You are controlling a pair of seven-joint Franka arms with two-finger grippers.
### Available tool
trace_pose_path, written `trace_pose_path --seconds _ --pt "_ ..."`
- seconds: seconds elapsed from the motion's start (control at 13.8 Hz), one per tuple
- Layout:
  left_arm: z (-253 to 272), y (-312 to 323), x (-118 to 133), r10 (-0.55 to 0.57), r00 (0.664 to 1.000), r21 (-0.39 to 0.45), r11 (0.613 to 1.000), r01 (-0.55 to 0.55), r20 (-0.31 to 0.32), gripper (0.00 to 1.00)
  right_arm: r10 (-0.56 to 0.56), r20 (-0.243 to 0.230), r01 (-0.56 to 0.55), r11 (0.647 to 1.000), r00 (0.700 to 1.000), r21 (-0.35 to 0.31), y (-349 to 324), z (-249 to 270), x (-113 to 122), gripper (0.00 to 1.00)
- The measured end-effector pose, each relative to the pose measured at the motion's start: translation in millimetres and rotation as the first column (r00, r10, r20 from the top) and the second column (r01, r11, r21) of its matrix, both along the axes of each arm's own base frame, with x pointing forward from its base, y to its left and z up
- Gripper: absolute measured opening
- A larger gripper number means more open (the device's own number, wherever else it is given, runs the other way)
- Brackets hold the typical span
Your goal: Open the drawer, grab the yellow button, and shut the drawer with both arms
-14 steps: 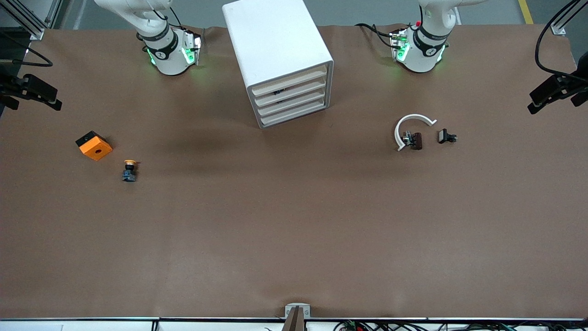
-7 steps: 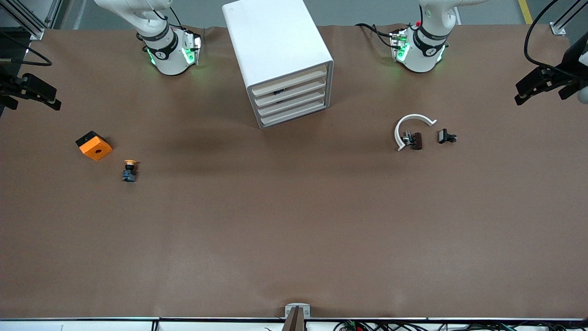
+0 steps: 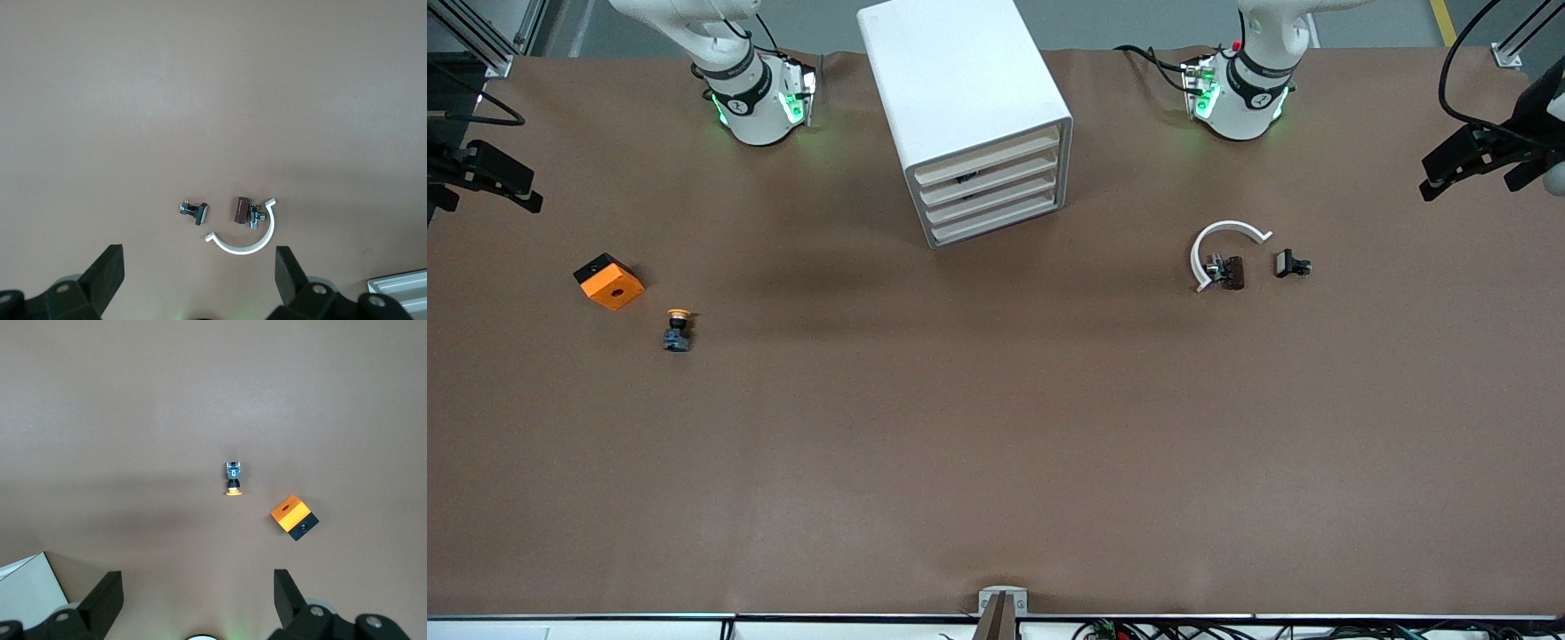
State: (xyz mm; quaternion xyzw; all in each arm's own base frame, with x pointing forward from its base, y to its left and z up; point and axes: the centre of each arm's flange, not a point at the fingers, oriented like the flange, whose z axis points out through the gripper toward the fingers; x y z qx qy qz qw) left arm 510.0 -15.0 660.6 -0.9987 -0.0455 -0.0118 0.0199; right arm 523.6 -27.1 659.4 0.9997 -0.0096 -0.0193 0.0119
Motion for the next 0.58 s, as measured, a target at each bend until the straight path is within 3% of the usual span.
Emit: trace_pose_path --seconds 0.58 --pt "0.0 -0.5 4.3 -0.002 1.000 -0.002 1.000 0.002 -0.001 1.00 0.000 0.001 0.000 1.000 1.000 0.000 0.0 0.5 0.0 1.00"
